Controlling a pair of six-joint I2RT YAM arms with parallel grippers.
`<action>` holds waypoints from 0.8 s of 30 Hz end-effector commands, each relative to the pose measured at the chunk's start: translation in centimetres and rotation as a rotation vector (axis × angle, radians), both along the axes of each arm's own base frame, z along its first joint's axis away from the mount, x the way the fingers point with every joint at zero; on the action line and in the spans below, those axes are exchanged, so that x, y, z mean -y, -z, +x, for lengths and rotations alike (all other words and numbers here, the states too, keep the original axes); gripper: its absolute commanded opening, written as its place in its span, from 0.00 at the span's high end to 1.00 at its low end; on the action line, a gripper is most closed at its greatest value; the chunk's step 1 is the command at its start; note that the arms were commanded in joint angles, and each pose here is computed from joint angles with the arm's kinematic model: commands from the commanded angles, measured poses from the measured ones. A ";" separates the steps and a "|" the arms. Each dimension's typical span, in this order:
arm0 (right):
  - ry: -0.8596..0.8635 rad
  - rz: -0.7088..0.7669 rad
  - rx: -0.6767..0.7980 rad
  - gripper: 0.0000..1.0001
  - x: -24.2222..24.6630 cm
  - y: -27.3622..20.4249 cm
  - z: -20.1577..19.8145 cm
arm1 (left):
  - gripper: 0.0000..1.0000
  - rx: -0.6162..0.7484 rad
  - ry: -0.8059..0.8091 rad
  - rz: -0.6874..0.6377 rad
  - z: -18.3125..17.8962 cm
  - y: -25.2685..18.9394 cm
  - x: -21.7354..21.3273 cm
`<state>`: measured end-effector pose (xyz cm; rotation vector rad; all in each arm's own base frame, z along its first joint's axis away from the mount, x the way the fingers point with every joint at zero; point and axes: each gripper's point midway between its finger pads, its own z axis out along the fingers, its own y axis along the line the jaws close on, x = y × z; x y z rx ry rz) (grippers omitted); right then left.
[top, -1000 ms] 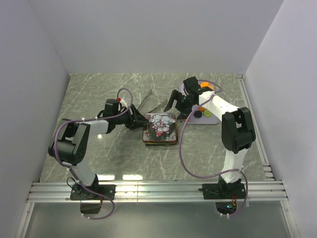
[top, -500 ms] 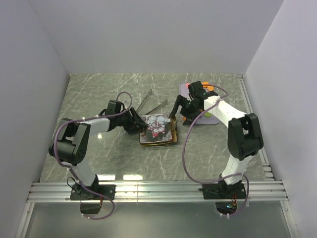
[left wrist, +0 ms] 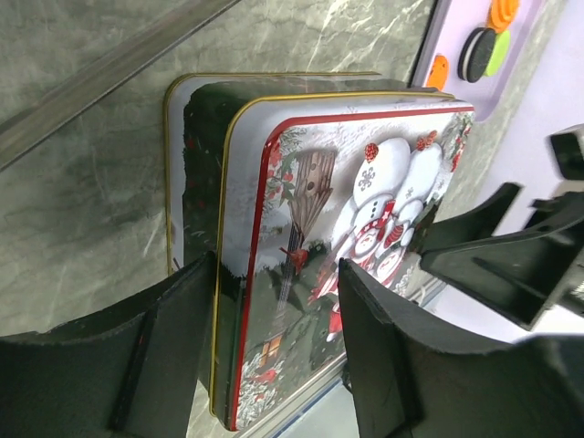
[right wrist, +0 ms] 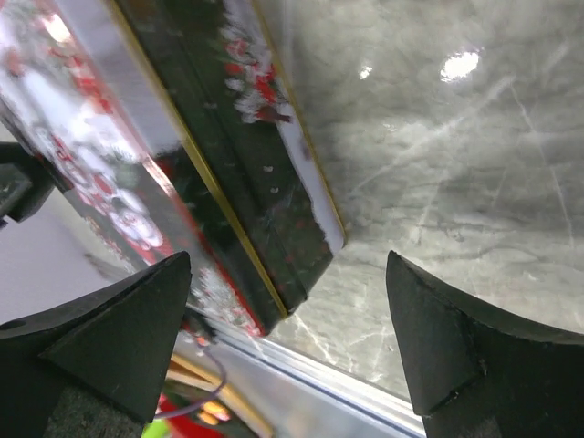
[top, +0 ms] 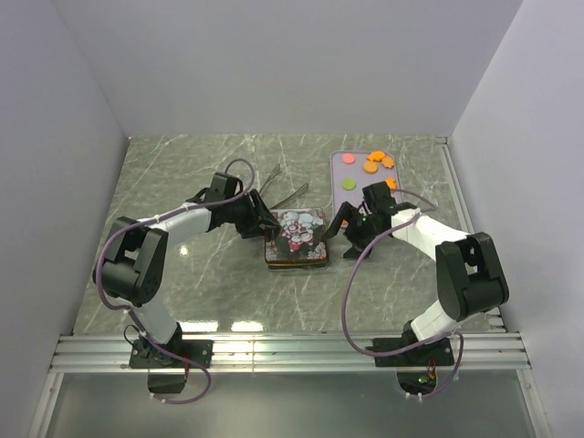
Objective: Pack the cookies
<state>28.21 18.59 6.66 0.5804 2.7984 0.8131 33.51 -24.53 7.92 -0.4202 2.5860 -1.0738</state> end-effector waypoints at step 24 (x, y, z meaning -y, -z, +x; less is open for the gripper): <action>-0.044 0.385 0.163 0.09 -3.6 -5.1 2.2 | 0.36 -0.021 -0.001 0.082 0.9 -1.7 3.1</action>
